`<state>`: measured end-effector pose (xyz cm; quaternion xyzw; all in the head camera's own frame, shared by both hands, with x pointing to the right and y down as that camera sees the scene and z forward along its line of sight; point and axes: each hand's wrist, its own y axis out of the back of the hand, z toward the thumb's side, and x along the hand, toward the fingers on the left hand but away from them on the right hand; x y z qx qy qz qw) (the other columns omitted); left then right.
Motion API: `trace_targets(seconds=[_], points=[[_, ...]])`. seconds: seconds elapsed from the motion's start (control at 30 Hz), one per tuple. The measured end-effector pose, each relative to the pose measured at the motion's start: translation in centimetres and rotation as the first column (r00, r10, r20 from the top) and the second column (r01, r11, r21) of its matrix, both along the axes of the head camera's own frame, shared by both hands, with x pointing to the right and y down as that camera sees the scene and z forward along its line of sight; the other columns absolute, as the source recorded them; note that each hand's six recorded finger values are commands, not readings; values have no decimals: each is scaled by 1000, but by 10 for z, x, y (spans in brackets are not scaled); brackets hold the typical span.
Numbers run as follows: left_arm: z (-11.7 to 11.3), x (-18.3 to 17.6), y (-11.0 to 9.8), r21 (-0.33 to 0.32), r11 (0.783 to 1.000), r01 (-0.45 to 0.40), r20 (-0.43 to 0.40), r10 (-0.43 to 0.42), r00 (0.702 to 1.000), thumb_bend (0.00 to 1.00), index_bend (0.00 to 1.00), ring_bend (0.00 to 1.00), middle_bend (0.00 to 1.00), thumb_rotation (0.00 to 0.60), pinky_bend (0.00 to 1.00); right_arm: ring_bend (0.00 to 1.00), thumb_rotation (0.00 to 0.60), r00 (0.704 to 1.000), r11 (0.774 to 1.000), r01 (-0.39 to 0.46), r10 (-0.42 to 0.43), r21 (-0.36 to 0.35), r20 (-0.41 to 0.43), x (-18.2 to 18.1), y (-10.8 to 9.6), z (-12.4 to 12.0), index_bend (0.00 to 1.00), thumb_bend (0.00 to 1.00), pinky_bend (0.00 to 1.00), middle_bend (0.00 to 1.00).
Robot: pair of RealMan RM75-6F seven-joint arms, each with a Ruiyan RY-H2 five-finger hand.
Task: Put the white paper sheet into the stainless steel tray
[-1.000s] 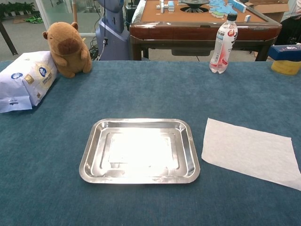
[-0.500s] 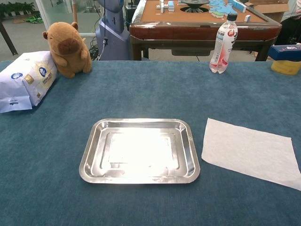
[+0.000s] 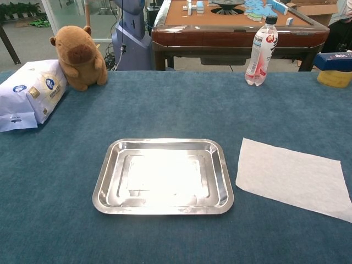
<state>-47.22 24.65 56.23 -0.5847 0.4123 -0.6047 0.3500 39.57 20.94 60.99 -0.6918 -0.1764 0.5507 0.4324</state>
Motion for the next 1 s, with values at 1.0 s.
trace_targets(seconds=[1.0], points=[[0,-3,1,-5,1000,15,4,-15,1000,0,180,0,0,600,318,1000,600,964,964,264,-264,1,-11,-26,13,55,323,0,1000,1000]])
